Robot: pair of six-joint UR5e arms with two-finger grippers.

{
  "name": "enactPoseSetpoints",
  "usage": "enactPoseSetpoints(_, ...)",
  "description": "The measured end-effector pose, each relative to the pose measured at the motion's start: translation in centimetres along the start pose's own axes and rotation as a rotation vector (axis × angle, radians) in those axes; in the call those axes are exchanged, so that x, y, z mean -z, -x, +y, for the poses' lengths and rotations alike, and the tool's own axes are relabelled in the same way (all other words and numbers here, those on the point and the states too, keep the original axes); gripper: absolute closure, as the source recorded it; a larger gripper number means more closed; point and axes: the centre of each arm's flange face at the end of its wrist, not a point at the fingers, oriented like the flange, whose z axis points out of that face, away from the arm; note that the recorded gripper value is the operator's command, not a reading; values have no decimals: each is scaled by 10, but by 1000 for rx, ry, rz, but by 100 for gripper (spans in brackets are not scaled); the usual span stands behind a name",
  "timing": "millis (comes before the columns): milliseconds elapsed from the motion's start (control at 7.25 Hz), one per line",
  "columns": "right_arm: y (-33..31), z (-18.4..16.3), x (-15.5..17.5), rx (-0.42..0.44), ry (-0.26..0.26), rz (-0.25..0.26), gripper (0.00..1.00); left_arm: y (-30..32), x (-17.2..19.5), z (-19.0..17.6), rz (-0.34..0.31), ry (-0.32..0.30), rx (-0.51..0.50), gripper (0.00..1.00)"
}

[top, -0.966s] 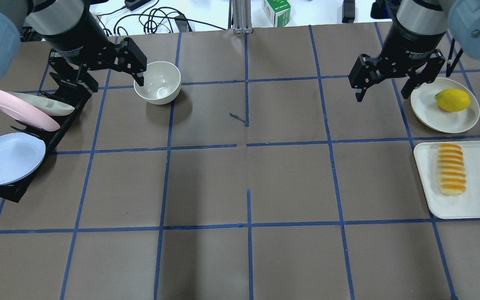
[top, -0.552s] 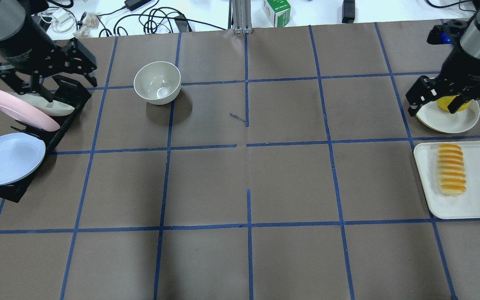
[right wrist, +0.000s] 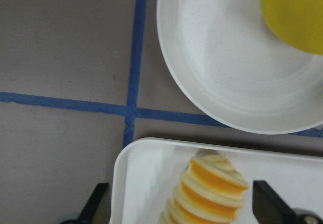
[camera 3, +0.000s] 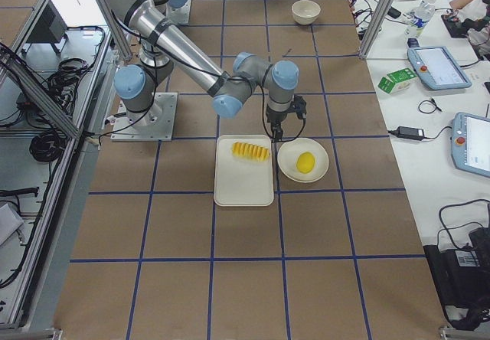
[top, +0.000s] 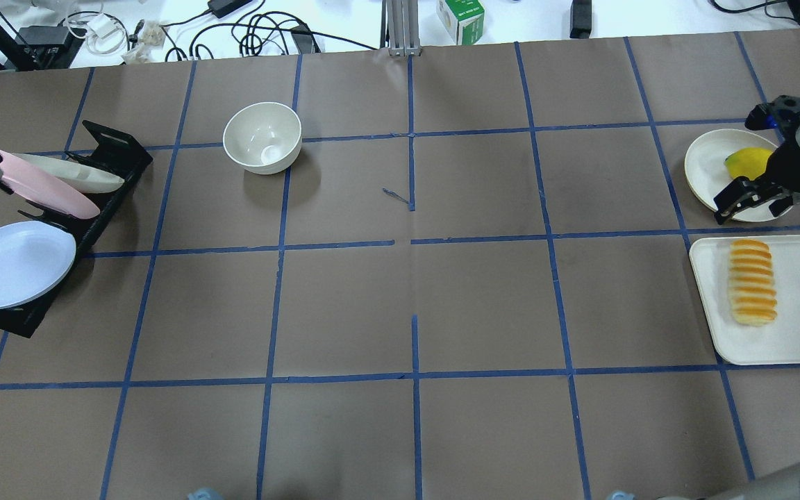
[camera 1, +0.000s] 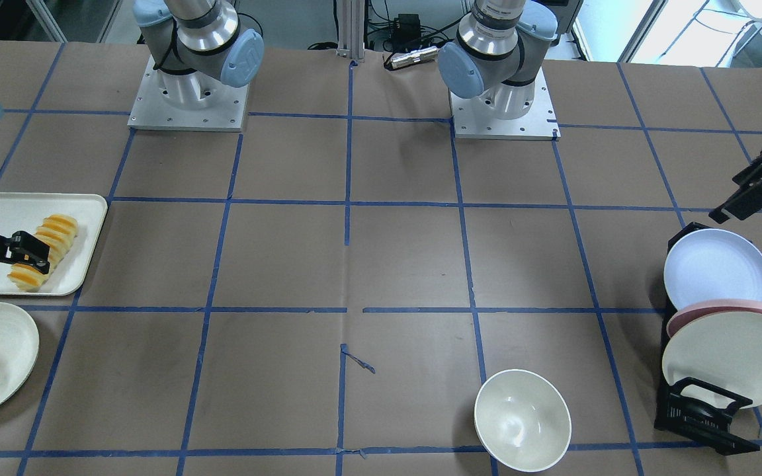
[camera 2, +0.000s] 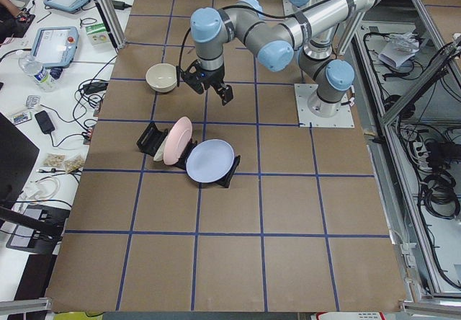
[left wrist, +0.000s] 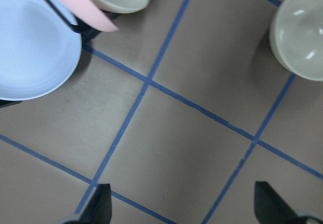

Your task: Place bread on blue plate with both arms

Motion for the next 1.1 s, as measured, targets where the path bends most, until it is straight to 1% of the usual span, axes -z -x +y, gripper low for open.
enactPoseSetpoints(138, -13, 0, -20, 4, 9, -3, 0, 26, -21, -23, -66, -10, 35, 0)
enactPoseSetpoints(276, -19, 2, -34, 2, 39, 3, 0, 44, -46, -45, -140, -51, 57, 0)
enactPoseSetpoints(414, -21, 6, -43, -11, 83, 7, 0, 58, -73, -66, -176, -92, 80, 0)
enactPoseSetpoints(552, -18, 12, -50, -40, 117, -2, 0, 71, -97, -82, -191, -103, 103, 0)
enactPoseSetpoints(690, -14, 18, -55, -83, 142, -9, 0, 79, -117, -93, -197, -90, 118, 0)
enactPoseSetpoints(828, -10, 24, -59, -117, 157, -11, 0, 83, -133, -100, -199, -72, 127, 20)
enactPoseSetpoints(966, -6, 30, -64, -134, 167, -16, 21, 85, -143, -104, -199, -57, 134, 40)
enactPoseSetpoints(1103, -3, 34, -68, -143, 172, -21, 63, 86, -148, -105, -201, -50, 141, 41)
